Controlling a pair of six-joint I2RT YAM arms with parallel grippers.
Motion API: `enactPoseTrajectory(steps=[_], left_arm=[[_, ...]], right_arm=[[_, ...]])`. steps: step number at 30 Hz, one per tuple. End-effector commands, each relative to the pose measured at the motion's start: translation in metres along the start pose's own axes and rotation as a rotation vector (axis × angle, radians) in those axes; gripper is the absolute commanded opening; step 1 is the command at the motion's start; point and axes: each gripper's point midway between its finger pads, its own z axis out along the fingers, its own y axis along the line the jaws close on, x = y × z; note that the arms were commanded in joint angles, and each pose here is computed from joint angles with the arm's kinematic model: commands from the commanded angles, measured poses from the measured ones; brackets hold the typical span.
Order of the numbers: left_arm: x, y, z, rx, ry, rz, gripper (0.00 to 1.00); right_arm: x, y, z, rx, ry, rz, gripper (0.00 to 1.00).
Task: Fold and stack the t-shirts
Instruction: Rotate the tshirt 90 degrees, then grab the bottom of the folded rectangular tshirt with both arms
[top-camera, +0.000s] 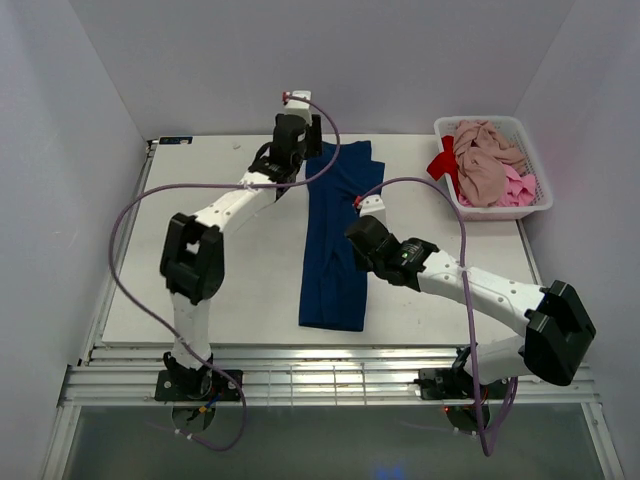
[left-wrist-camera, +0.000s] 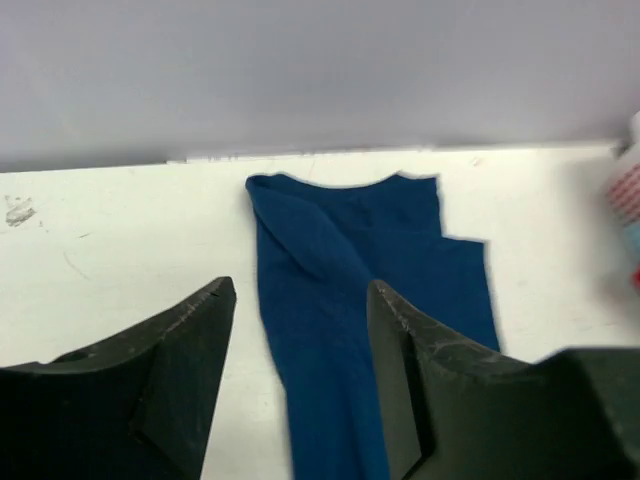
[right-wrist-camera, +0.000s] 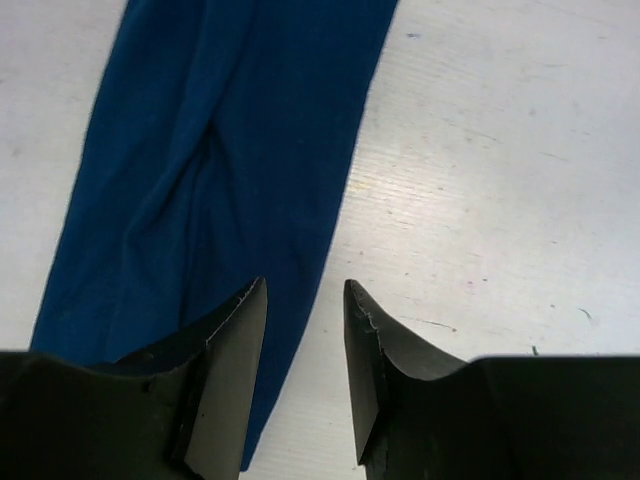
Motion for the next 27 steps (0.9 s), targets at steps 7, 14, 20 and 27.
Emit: enactPoseTrajectory(steps=[7, 14, 20, 27], left_arm=[[0.148, 0.025, -0.186, -0.156, 0.278, -0.215, 0.64], [0.224, -0.023, -0.273, -0.041, 0.432, -0.216, 0.64], [0.248, -0.042, -0.303, -0.023, 0.475, -0.19, 0.63], [0.271, -0.042, -0.319, -0.074, 0.528, -0.119, 0.63]], right_arm=[[0.046, 0.069, -0.015, -0.305, 0.027, -0.109, 0.41], [0.071, 0.114, -0.023, -0.353, 0.05, -0.188, 0.41], [0.086, 0.135, -0.024, -0.358, 0.078, -0.206, 0.43], [0.104, 0.144, -0.017, -0.314, 0.117, -0.235, 0.43]])
